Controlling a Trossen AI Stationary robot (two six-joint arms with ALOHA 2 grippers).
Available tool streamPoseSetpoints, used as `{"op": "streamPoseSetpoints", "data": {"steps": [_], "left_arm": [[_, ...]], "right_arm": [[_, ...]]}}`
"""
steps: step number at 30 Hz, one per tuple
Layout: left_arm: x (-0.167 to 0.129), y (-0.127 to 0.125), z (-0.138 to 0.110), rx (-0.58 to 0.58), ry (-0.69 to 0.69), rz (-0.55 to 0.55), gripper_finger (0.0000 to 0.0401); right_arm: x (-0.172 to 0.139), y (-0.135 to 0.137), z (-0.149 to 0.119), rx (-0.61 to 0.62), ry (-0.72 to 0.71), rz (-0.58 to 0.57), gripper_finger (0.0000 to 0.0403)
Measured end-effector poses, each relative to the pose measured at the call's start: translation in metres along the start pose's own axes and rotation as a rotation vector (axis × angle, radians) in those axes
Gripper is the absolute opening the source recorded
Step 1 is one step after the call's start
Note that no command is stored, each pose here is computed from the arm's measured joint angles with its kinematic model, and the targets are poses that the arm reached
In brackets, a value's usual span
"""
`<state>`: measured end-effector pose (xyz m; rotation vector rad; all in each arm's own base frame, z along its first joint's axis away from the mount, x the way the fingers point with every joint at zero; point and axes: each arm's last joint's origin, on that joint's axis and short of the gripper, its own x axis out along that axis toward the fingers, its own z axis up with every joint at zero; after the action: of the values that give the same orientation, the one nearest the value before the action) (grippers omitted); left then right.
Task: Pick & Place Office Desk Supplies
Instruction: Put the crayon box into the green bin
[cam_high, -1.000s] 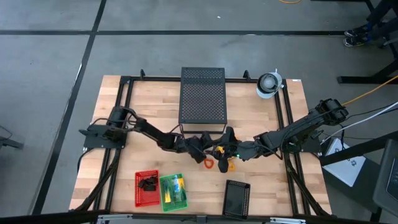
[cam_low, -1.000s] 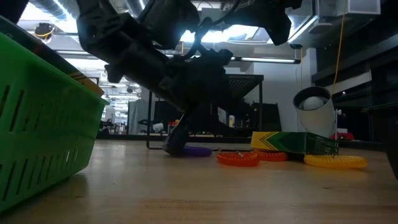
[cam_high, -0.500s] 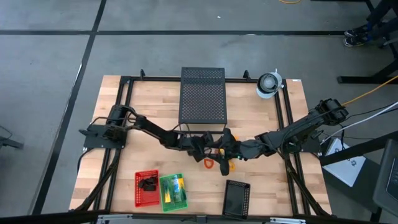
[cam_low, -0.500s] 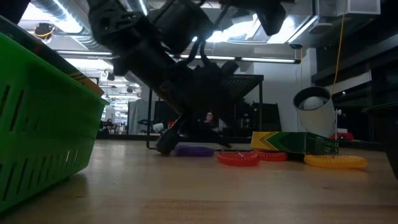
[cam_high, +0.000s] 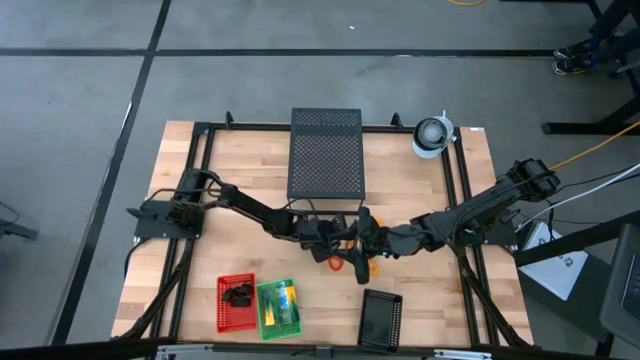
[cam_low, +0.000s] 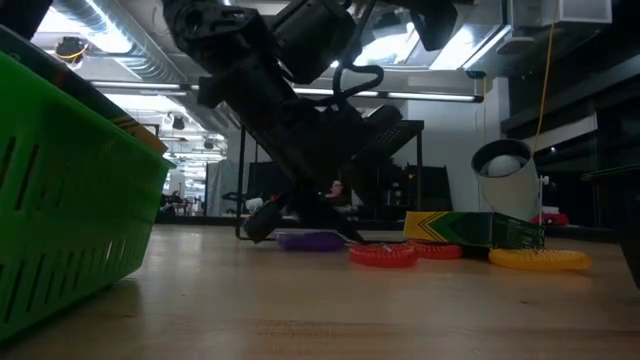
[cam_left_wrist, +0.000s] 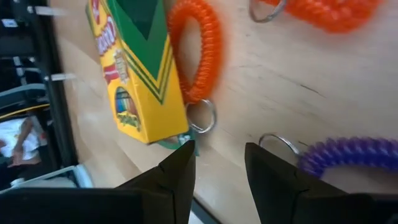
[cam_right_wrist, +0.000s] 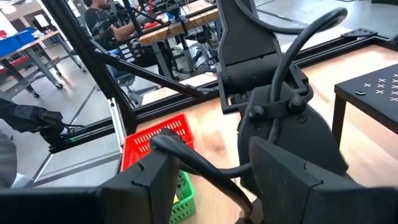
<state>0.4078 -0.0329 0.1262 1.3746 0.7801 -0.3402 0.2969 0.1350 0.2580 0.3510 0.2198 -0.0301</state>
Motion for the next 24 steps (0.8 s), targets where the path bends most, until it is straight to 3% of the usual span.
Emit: {"op": "streamPoseSetpoints", "data": {"steps": [6, 16, 24], "left_arm": [[0.014, -0.004, -0.001, 0.003, 0.021, 0.031, 0.0138], [0.018, 0.012, -0.011, -0.021, 0.033, -0.021, 0.0138], [0.021, 0.013, -0.027, -0.118, 0.164, -0.002, 0.0138]], "right_arm": [[0.0, 0.0, 0.0, 0.002, -0.003, 0.001, 0.0196], [0.0, 0.001, 0.001, 0.007, -0.001, 0.015, 0.0196], [0.0, 0.0, 0.0, 0.013, -0.002, 0.001, 0.0196]]}}
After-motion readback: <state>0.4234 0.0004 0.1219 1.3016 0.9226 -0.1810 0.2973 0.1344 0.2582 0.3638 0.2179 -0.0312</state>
